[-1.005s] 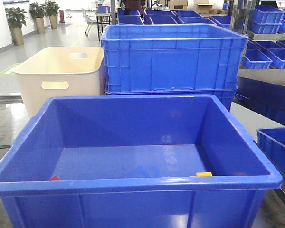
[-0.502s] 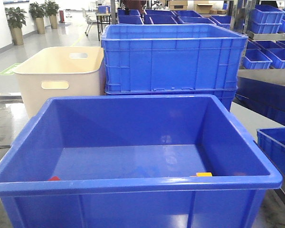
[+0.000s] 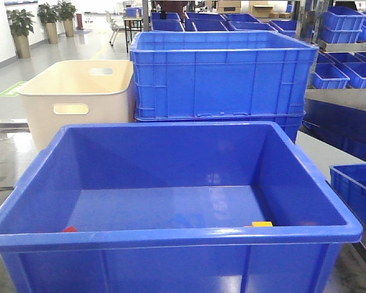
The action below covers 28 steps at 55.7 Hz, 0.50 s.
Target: Pick red and yellow blocks into blue bin
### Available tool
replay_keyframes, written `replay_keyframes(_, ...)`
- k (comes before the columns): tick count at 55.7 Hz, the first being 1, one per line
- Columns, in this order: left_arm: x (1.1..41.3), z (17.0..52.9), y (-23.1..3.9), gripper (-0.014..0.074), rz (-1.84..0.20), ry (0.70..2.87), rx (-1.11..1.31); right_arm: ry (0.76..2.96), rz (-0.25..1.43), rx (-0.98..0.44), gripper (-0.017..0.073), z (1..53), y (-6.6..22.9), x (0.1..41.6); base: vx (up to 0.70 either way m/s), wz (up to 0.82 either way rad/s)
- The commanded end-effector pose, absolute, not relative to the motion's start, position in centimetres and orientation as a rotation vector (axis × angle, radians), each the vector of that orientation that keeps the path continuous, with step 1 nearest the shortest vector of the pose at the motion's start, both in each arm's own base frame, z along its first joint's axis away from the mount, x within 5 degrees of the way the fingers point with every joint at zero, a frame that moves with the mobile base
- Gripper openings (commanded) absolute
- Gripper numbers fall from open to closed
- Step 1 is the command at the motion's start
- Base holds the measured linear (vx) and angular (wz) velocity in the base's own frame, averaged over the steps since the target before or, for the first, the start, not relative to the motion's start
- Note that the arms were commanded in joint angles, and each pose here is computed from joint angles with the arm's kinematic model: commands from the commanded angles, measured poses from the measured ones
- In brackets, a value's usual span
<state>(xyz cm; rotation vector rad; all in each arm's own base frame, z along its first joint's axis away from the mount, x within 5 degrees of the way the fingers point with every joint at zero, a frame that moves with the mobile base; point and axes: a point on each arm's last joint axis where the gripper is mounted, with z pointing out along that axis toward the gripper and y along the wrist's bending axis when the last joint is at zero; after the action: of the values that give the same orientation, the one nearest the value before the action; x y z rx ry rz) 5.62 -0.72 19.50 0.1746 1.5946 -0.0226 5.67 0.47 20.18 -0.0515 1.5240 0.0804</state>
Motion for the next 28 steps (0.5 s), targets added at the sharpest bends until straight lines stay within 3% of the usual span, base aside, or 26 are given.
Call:
replay_keyframes(1,5.57,20.87,-0.65,0.0002,-0.026,1.495,0.149,1.445,0.074,-0.061,-0.0010,20.65,0.51,5.55,0.00,0.00)
replay_keyframes(28,5.57,20.87,-0.65,0.0002,-0.026,1.495,0.149,1.445,0.074,-0.061,-0.0010,20.65,0.51,5.55,0.00,0.00)
